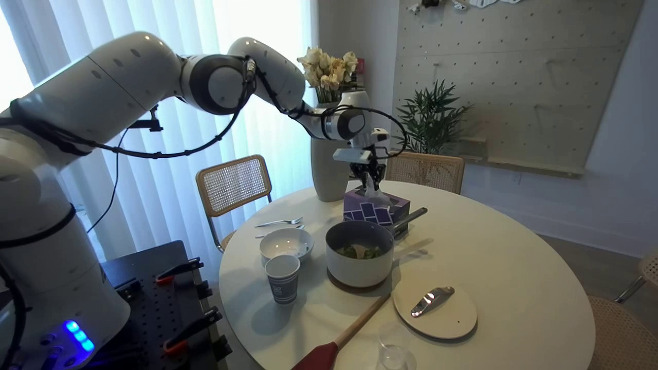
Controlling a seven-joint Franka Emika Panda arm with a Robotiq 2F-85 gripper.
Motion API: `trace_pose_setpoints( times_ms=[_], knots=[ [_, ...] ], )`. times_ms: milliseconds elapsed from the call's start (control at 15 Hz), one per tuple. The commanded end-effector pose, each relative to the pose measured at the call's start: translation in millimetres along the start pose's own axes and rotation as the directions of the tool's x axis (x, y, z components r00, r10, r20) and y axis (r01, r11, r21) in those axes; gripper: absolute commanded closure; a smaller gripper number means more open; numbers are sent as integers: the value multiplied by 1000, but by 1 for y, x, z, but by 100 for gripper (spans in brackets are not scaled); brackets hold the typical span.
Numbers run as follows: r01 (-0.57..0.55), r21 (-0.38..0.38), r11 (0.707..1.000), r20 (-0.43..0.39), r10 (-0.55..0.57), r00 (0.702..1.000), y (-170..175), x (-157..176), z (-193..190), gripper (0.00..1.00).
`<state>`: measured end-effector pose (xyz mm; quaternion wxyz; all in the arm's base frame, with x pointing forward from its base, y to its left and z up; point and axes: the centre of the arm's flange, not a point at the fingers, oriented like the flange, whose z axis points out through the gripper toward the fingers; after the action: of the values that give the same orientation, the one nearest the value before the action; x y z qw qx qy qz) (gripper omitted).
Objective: Pull out a tissue from the box and place it on the table
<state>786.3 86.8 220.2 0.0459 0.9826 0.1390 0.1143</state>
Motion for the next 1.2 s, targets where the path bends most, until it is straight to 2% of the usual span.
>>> trace_pose_setpoints(
  times_ms=[0, 133, 200, 667, 1133],
  knots=[
    [28, -14, 1000, 9, -28, 1000, 4, 21, 1, 82],
    [23, -11, 1000, 12, -23, 1000, 5, 23, 0, 97],
    [19, -9, 1000, 14, -19, 1000, 5, 24, -1, 99],
    [-27, -9, 1000, 78, 27, 997, 10, 33, -14, 100],
    [-75, -32, 997, 57, 77, 995, 9, 57, -60, 100]
  ],
)
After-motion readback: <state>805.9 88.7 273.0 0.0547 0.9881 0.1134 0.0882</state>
